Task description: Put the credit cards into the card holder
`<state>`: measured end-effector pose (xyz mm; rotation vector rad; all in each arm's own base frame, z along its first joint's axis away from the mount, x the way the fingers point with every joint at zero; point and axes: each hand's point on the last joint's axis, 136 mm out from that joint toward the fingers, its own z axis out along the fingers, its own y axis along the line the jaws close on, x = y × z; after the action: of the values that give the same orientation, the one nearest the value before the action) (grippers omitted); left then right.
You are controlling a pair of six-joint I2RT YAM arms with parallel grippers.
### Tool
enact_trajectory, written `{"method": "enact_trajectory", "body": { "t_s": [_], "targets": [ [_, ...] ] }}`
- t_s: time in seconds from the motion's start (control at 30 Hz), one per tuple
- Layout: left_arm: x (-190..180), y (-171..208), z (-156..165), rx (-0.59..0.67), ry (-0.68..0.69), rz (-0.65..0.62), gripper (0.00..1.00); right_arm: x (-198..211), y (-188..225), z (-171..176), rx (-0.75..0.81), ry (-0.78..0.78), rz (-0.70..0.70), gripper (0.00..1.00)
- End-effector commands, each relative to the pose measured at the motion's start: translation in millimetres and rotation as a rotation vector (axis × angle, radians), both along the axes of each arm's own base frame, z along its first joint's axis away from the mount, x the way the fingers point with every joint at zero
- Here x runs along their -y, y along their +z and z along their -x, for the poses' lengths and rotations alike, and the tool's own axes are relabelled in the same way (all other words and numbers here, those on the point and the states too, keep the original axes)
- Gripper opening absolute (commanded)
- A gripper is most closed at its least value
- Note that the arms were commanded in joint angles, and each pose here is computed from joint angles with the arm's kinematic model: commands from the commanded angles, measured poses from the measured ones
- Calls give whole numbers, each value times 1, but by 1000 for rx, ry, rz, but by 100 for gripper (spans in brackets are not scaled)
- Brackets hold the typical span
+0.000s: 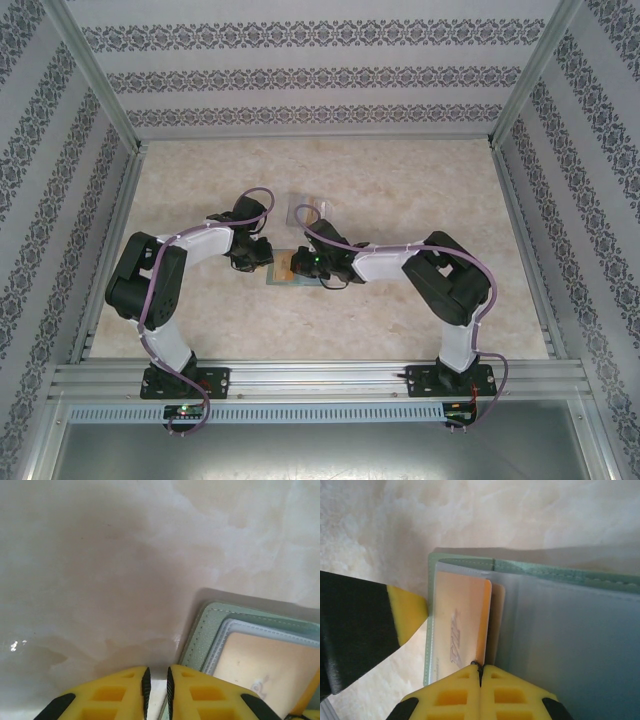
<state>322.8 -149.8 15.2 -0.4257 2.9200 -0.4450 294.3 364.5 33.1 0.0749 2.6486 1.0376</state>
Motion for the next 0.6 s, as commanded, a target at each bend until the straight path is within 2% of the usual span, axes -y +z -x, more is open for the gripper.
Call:
{"method": "enact_trajectory", "body": {
  "t_s": [0.0, 0.07, 0.2, 0.3, 0.4, 0.5, 0.57],
  "targets": [
    [11, -15, -2, -1, -14, 39, 22, 2, -2, 2, 10, -29, -11, 0],
    [11, -13, -3, 1, -13, 38, 22, 6, 0, 2, 11, -36, -12, 0],
    [11, -10, -6, 14, -26, 33, 27, 18, 4, 4, 28, -63, 12, 10],
    [9, -4, -6, 16, -20, 32, 38, 27, 10, 4, 43, -84, 18, 12],
    [9, 6, -7, 30, -41, 32, 48, 36, 16, 6, 69, -92, 34, 25],
    [3, 16, -5, 35, -38, -2, 49, 40, 19, 7, 67, -96, 36, 34],
    [3, 20, -4, 43, -39, 3, 50, 40, 19, 8, 65, -91, 32, 34]
  ]
}}
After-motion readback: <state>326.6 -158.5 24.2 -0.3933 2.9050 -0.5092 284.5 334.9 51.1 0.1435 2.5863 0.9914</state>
